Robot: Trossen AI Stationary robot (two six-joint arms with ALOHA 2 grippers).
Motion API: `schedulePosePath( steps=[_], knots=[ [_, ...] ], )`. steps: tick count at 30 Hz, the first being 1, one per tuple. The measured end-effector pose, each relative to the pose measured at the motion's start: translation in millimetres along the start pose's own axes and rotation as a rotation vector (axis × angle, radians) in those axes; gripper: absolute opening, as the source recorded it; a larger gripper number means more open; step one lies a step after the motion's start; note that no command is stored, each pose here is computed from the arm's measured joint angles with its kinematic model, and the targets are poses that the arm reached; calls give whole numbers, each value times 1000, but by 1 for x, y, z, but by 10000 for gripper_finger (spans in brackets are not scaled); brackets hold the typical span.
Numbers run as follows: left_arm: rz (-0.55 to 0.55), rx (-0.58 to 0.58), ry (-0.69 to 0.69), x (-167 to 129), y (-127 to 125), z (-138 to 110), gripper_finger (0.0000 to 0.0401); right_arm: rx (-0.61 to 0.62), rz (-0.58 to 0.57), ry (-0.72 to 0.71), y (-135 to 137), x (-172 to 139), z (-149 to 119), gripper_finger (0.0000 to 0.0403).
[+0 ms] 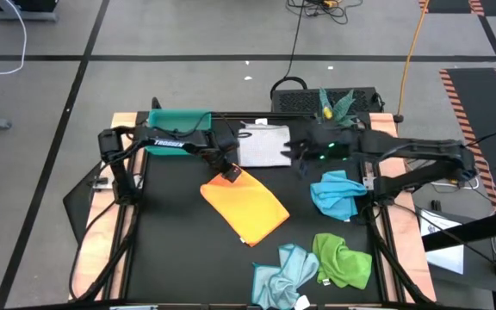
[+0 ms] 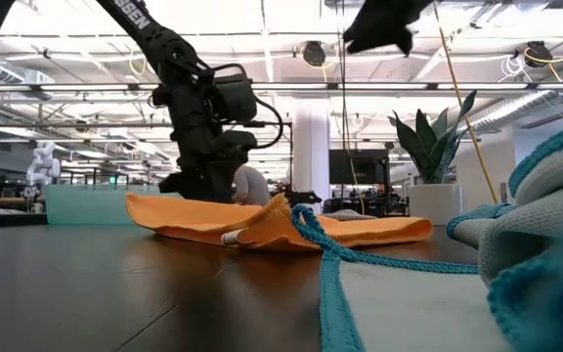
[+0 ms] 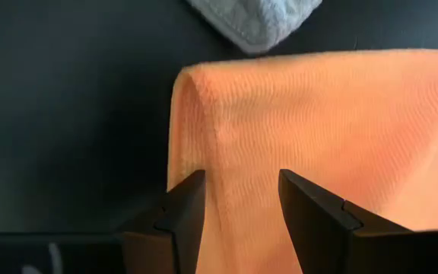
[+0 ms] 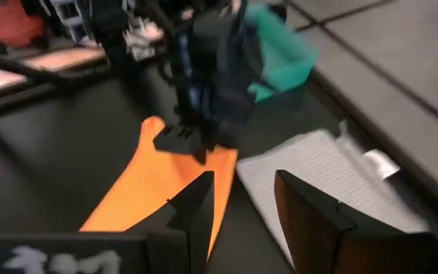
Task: Fold microfiber towels
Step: Fold the orange microfiber towel
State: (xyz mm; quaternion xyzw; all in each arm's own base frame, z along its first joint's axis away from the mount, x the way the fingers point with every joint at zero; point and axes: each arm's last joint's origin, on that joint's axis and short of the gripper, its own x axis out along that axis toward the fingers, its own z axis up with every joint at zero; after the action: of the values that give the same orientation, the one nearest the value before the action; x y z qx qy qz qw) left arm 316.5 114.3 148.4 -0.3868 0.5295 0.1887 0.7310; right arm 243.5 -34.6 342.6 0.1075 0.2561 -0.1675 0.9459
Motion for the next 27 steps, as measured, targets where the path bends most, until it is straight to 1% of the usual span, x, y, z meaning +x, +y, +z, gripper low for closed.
schedulePosePath(
  steps=[5,8,15,17,20,26,27],
  knots=[
    [0,-32,-18,3,0,2,170,-15,-15,-77,-11,-27,6,130],
    [-4,-48,-19,3,0,3,170,-30,-28,-93,-16,-34,7,130],
    [-32,-49,6,3,-3,0,169,-51,-70,-55,-25,-37,4,130],
    [-40,-57,14,4,-4,-1,160,-48,-81,-39,-28,-37,3,130],
    [-43,-62,19,4,-5,-1,127,-46,-89,-26,-29,-37,2,130],
    [8,-43,-15,4,-4,-1,23,-44,-86,-26,-29,-37,2,130],
    [12,-38,-20,4,-4,0,12,-43,-85,-26,-29,-37,2,130]
  ],
)
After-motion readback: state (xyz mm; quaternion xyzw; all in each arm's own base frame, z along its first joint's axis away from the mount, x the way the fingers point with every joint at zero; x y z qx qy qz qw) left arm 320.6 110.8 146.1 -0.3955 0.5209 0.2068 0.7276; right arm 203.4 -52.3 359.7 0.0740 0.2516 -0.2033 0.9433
